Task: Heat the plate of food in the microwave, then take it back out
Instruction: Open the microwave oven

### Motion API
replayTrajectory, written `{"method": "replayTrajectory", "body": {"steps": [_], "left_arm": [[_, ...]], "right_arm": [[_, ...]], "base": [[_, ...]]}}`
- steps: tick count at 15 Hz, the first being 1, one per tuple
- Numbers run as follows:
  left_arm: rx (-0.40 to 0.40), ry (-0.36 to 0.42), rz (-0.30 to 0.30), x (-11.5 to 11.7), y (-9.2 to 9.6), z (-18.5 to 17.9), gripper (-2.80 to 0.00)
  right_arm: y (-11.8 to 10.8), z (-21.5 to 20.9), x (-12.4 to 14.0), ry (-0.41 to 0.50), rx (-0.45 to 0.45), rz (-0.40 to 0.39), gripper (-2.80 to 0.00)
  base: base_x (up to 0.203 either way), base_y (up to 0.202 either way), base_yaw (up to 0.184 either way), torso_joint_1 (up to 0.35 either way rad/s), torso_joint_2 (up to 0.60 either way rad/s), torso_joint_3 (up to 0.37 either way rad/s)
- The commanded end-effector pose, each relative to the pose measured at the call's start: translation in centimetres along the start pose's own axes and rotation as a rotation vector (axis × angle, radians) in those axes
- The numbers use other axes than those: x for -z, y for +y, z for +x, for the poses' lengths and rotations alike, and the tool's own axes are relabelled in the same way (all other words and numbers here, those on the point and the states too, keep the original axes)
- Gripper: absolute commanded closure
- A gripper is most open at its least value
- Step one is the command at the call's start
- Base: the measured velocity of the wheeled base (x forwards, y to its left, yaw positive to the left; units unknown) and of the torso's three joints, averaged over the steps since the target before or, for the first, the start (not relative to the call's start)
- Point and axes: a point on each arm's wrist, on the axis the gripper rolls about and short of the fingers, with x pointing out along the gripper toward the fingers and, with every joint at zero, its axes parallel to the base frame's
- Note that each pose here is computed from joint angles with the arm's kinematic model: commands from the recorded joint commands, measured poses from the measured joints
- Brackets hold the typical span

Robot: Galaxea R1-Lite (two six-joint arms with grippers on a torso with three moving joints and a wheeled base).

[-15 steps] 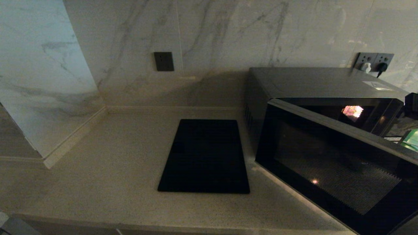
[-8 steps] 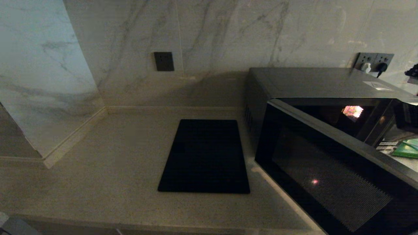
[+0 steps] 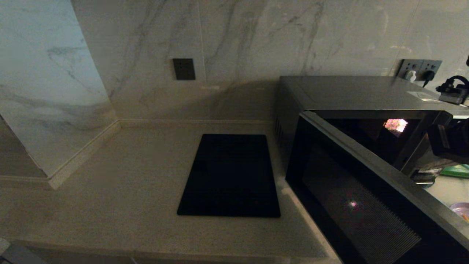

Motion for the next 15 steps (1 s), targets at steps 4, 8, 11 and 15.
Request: {"method": "replayTrajectory", "body": {"steps": [4, 8, 11, 15], "left_arm": [[-0.001, 0.001, -0.001, 0.0, 0.0, 0.0, 0.00], [-0.001, 0.001, -0.001, 0.0, 0.0, 0.0, 0.00], [-0.001, 0.001, -0.001, 0.0, 0.0, 0.0, 0.00], [-0.001, 0.000, -0.001, 0.0, 0.0, 0.0, 0.00]], "right_arm": [[2.1, -0.5, 1.5, 0.023, -0.055, -0.051, 0.00], [4.1, -0.9, 2.9, 0.053, -0.107, -0.091, 0.00], [5.2, -1.0, 3.6, 0.070, -0.132, -0.105, 0.00], [6.3, -1.1, 4.4, 0.090, -0.158, -0.129, 0.00]], "base": [[0.000, 0.000, 0.000, 0.000, 0.00, 0.000], [0.000, 0.000, 0.000, 0.000, 0.00, 0.000], [0.000, 0.000, 0.000, 0.000, 0.00, 0.000], [0.000, 0.000, 0.000, 0.000, 0.00, 0.000]]}}
